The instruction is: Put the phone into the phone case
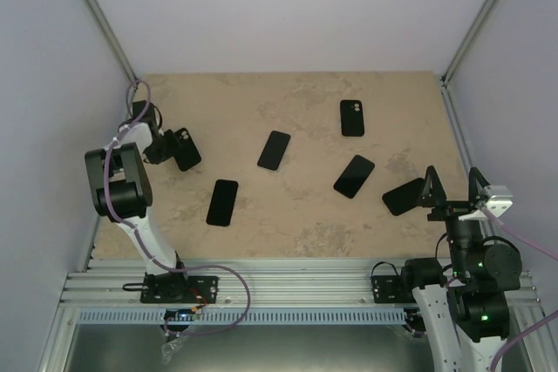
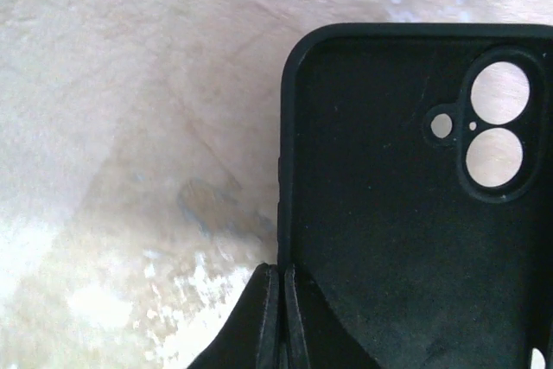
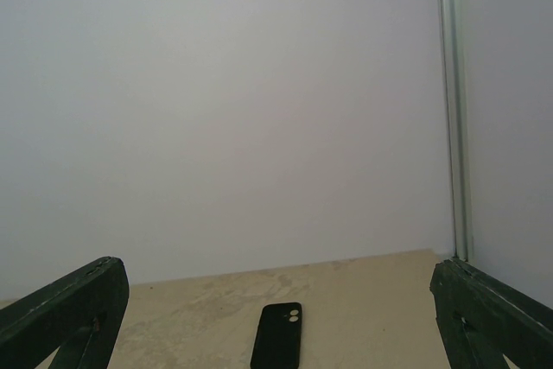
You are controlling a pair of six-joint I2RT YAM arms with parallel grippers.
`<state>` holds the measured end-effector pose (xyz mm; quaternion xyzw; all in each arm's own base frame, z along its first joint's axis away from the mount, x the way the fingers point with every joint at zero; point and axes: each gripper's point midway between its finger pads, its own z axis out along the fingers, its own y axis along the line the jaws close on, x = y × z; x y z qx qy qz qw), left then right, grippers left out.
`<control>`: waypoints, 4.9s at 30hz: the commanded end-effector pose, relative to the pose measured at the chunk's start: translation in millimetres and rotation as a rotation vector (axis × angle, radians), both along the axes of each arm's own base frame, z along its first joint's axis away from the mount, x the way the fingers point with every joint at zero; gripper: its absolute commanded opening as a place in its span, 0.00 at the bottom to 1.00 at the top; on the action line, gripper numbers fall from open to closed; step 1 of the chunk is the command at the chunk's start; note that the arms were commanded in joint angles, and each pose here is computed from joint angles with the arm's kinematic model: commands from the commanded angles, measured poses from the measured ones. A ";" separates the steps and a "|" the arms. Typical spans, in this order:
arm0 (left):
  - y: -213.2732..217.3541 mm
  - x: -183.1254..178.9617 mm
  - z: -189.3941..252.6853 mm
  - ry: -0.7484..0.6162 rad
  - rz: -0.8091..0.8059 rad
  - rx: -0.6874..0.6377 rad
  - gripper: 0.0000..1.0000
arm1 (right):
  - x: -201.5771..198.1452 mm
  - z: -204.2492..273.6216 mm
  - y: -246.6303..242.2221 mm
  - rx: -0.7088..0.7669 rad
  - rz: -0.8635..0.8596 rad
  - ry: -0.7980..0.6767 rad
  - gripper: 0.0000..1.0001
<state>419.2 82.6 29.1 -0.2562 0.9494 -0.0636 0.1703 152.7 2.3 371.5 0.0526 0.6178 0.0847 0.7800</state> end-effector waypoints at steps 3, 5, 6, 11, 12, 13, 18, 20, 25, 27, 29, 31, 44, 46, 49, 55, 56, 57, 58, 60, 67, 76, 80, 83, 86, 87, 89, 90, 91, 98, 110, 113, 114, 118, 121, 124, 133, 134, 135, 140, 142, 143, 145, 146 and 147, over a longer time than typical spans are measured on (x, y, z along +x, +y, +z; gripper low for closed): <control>-30.6 -16.0 41.1 -0.080 0.082 -0.182 0.00 | -3.4 2.9 7.3 -0.010 0.044 -0.013 0.98; -39.5 -25.0 45.1 -0.083 0.106 -0.222 0.00 | -3.1 2.9 10.1 -0.016 0.060 -0.013 0.98; -42.4 -32.2 44.6 -0.063 0.124 -0.227 0.00 | -2.7 3.1 10.9 -0.017 0.064 -0.012 0.98; -75.3 -60.9 46.3 -0.019 0.117 -0.232 0.00 | 3.6 0.8 23.8 -0.043 0.131 0.010 0.98; -83.6 -64.9 49.6 -0.031 0.110 -0.236 0.00 | 5.7 0.2 29.4 -0.054 0.160 0.016 0.98; -91.2 -69.0 51.3 -0.044 0.105 -0.243 0.00 | 9.0 -1.1 35.0 -0.060 0.190 0.028 0.97; -126.5 -90.4 60.5 -0.099 0.062 -0.244 0.00 | 25.1 -11.6 73.2 -0.034 0.413 0.165 0.98; -143.3 -99.1 61.9 -0.115 0.037 -0.254 0.00 | 30.2 -19.2 90.3 -0.015 0.518 0.211 0.98; -184.6 -119.8 59.6 -0.147 -0.037 -0.271 0.00 | 41.7 -51.8 113.0 0.052 0.663 0.290 0.98; -193.6 -127.5 54.4 -0.152 -0.041 -0.284 0.00 | 44.9 -64.7 116.0 0.076 0.682 0.317 0.98; -207.2 -134.9 45.8 -0.163 -0.047 -0.326 0.00 | 46.4 -77.1 120.5 0.095 0.712 0.343 0.98; -223.9 -141.3 41.2 -0.173 -0.059 -0.360 0.00 | 47.7 -90.3 124.0 0.117 0.735 0.372 0.98; -276.7 -184.1 0.5 -0.165 -0.024 -0.344 0.00 | 53.2 -155.2 137.6 0.147 0.783 0.522 0.98; -279.7 -187.9 -6.7 -0.150 -0.013 -0.345 0.00 | 53.9 -162.9 142.7 0.140 0.792 0.549 0.98; -290.1 -194.7 -13.8 -0.137 -0.016 -0.364 0.00 | 56.9 -174.0 149.6 0.127 0.789 0.581 0.98; -304.8 -200.0 -17.3 -0.130 -0.024 -0.395 0.02 | 53.0 -193.1 181.2 0.082 0.844 0.648 0.98; -305.5 -199.9 -17.0 -0.133 -0.026 -0.401 0.05 | 51.6 -196.9 187.6 0.069 0.853 0.663 0.98; -305.9 -199.8 -16.5 -0.135 -0.027 -0.404 0.07 | 52.7 -202.0 191.9 0.056 0.842 0.680 0.98; -306.8 -199.5 -15.2 -0.136 -0.028 -0.409 0.09 | 51.0 -205.0 197.5 0.043 0.846 0.690 0.98; -308.8 -199.4 -12.1 -0.141 -0.035 -0.420 0.14 | 49.2 -209.4 208.0 0.015 0.849 0.705 0.98; -309.4 -198.8 8.7 -0.180 -0.053 -0.449 0.33 | 40.1 -225.7 245.4 -0.132 0.852 0.783 0.98; -259.7 -181.7 85.8 -0.420 -0.062 -0.265 0.95 | 33.2 -263.3 282.5 -0.437 0.724 0.899 0.98; -235.5 -177.4 112.3 -0.493 -0.083 -0.162 0.99 | 29.9 -279.8 299.4 -0.572 0.688 0.935 0.98; -217.1 -177.4 125.6 -0.530 -0.087 -0.063 0.99 | 29.6 -291.4 309.8 -0.662 0.661 0.951 0.98; -198.2 -179.7 137.8 -0.551 -0.079 0.029 0.99 | 30.9 -309.6 315.9 -0.756 0.632 0.980 0.98; -194.3 -181.0 142.1 -0.554 -0.088 0.052 0.99 | 31.5 -311.3 320.3 -0.771 0.633 0.979 0.98; -190.0 -181.9 152.0 -0.568 -0.112 0.084 0.99 | 31.6 -317.9 326.5 -0.809 0.640 0.979 0.98; -187.9 -182.1 157.4 -0.575 -0.119 0.099 0.99 | 31.3 -321.3 329.5 -0.824 0.645 0.980 0.98; -186.5 -182.0 161.9 -0.581 -0.123 0.109 0.99 | 31.2 -323.4 332.2 -0.839 0.648 0.977 0.98; -198.5 -178.5 156.2 -0.557 -0.189 0.117 0.99 | 39.6 -342.0 323.1 -0.919 0.580 0.966 0.98; -205.4 -161.2 119.7 -0.409 -0.268 0.128 0.99 | 55.3 -336.7 291.9 -0.856 0.556 0.935 0.98; -200.2 -156.7 108.4 -0.336 -0.275 0.155 0.99 | 53.7 -329.5 294.5 -0.825 0.601 0.903 0.98; -198.3 -155.4 103.1 -0.311 -0.276 0.161 0.99 | 52.2 -326.9 295.3 -0.816 0.617 0.892 0.98; -192.7 -151.1 92.2 -0.209 -0.314 0.223 0.99 | 46.8 -311.5 294.1 -0.752 0.662 0.834 0.98; -201.3 -145.9 90.4 -0.156 -0.368 0.230 0.99 | 41.3 -296.6 294.3 -0.680 0.702 0.791 0.98; -201.1 -137.6 81.7 -0.098 -0.388 0.255 0.99 | 35.4 -279.7 294.6 -0.592 0.747 0.737 0.97; -193.7 -130.6 36.4 0.085 -0.460 0.218 0.99 | 32.0 -268.4 285.9 -0.519 0.750 0.703 0.98; -191.6 -131.4 31.4 0.107 -0.464 0.215 0.99 | 32.1 -269.3 286.3 -0.519 0.750 0.705 0.98; -188.9 -131.9 26.8 0.126 -0.462 0.213 1.00 | 32.4 -270.3 286.4 -0.520 0.748 0.709 0.97; -188.8 -133.7 12.3 0.174 -0.493 0.196 1.00 | 33.2 -274.3 287.0 -0.527 0.742 0.721 0.98; -189.0 -135.1 5.7 0.198 -0.505 0.185 0.99 | 33.3 -274.5 286.7 -0.529 0.740 0.722 0.98; -189.5 -135.9 3.5 0.206 -0.512 0.182 0.99 | 33.3 -274.4 286.6 -0.528 0.740 0.723 0.98; -189.4 -136.8 -1.1 0.221 -0.517 0.181 1.00 | 33.1 -273.8 286.3 -0.526 0.740 0.721 0.97; -189.6 -136.7 -2.8 0.225 -0.519 0.181 0.99 | 33.4 -273.4 286.1 -0.525 0.738 0.720 0.98; -189.9 -137.3 -5.1 0.233 -0.521 0.179 1.00 | 33.4 -272.9 286.0 -0.523 0.738 0.719 0.98</control>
